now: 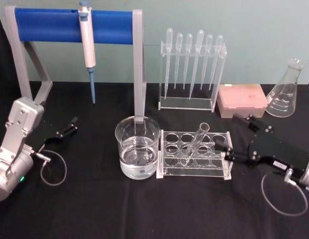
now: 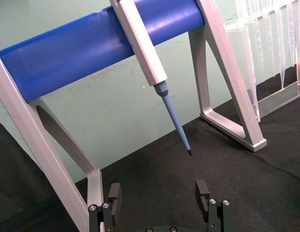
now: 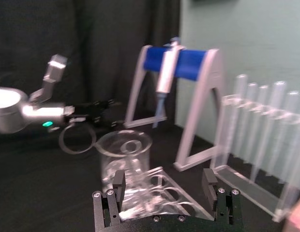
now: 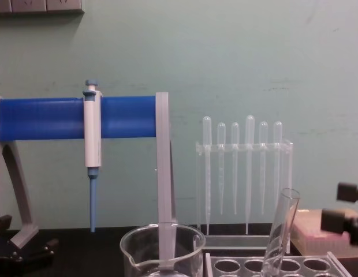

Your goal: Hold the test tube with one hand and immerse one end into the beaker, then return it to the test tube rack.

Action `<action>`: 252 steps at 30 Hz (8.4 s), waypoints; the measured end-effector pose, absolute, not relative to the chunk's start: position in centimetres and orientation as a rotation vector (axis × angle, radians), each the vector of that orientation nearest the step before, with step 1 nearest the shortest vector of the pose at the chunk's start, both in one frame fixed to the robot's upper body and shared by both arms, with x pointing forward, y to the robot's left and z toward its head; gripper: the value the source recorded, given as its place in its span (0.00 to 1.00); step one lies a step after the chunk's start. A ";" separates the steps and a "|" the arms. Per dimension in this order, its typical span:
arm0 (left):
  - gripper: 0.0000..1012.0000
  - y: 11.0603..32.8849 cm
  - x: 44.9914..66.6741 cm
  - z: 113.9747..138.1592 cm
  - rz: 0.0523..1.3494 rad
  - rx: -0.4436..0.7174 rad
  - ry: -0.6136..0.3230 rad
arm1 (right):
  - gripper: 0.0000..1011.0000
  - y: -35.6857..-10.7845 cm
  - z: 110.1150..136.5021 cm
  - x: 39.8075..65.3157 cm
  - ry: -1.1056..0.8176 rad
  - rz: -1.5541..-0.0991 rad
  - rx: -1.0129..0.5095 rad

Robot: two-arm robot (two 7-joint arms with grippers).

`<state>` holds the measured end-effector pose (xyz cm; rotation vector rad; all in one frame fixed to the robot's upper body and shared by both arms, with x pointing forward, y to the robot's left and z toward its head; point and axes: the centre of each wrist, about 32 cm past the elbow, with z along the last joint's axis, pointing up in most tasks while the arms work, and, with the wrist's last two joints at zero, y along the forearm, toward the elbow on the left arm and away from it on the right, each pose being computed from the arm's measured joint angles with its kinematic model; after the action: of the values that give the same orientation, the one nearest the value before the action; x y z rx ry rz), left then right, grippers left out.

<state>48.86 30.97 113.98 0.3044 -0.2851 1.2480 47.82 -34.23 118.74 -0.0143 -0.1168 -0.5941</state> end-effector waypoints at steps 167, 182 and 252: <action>0.99 31.0 48.9 114.0 1.248 0.304 -0.285 | 0.24 -30.2 135.1 57.1 -0.104 -0.283 -0.260; 0.99 31.0 48.9 114.0 1.248 0.304 -0.285 | 0.24 -30.2 135.2 57.1 -0.104 -0.283 -0.260; 0.99 31.0 48.9 114.0 1.248 0.304 -0.285 | 0.24 -30.2 135.2 57.1 -0.104 -0.282 -0.260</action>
<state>48.86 30.97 113.98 0.3044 -0.2851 1.2480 57.10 -30.23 135.16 -0.2598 -0.1042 -0.2825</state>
